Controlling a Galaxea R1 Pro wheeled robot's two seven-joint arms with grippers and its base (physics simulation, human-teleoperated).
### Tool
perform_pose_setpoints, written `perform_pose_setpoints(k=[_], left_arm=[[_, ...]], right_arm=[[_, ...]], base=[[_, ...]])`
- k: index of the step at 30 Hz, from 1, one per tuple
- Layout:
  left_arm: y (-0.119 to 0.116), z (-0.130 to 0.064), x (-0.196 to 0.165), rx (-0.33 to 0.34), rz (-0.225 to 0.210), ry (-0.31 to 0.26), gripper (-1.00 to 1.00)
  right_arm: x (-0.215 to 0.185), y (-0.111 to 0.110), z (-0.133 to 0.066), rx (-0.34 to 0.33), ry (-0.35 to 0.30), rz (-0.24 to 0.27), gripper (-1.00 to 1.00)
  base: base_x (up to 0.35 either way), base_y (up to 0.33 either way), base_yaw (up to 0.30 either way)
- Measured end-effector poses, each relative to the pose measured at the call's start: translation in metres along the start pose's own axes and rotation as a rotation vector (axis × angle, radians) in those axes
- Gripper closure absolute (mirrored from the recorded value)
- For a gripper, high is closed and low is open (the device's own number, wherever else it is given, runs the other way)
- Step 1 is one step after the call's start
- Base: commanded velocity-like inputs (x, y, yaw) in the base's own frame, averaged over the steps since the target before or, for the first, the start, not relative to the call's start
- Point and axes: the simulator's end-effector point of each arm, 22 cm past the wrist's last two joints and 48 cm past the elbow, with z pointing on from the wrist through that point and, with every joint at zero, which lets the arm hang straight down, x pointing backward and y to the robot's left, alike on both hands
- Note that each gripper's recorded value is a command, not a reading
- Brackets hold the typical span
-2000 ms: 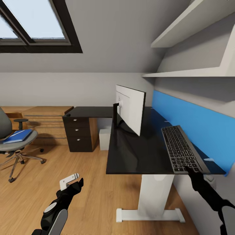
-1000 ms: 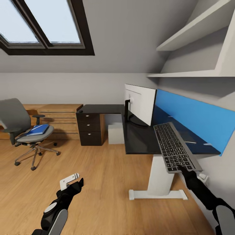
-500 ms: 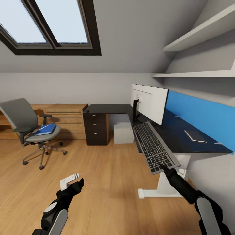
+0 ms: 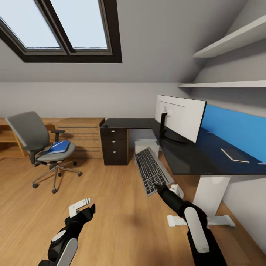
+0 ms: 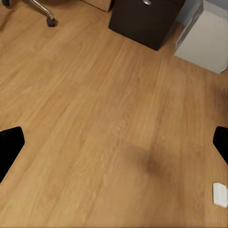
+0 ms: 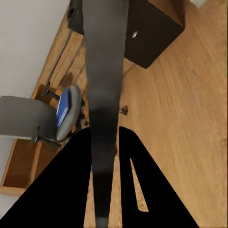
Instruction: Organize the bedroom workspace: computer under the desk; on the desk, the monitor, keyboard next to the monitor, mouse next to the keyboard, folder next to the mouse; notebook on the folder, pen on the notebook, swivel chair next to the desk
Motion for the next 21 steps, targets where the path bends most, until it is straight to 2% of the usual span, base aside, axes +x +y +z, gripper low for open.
perform_pose_setpoints(k=[2, 5, 6, 8, 9, 13, 18, 21], left_arm=[[0.002, 0.002, 0.007, -0.005, 0.005, 0.014, -1.0], [0.003, 0.003, 0.01, -0.009, 0.008, 0.021, -1.0], [0.005, 0.004, 0.011, -0.013, 0.008, 0.021, -1.0], [0.006, 0.003, 0.009, -0.018, 0.008, 0.021, -1.0], [0.006, 0.003, 0.008, -0.021, 0.008, 0.021, -1.0], [0.003, 0.0, 0.001, -0.022, 0.007, 0.023, -1.0], [0.001, -0.004, -0.007, -0.025, 0.008, 0.023, -1.0], [-0.001, -0.007, -0.012, -0.023, 0.008, 0.024, -1.0]], right_arm=[[-0.011, -0.004, 0.016, 0.029, -0.036, 0.05, 1.0], [0.002, -0.007, 0.031, 0.039, -0.021, 0.113, 1.0], [0.0, 0.0, 0.033, 0.019, -0.026, 0.13, 1.0], [-0.013, 0.021, 0.03, -0.033, -0.054, 0.131, 1.0], [-0.018, 0.034, 0.024, -0.08, -0.067, 0.134, 1.0], [-0.02, 0.047, 0.019, -0.118, -0.069, 0.126, 1.0], [-0.037, 0.04, 0.011, -0.1, -0.079, 0.089, 1.0], [-0.041, 0.044, 0.008, -0.111, -0.077, 0.107, 1.0]], base=[[0.155, 0.093, 0.0], [0.051, 0.031, 0.0], [0.016, 0.01, 0.0], [0.007, 0.004, 0.0], [0.003, 0.002, 0.0], [0.001, 0.0, 0.0], [0.0, 0.0, 0.0], [0.0, 0.0, 0.0]])
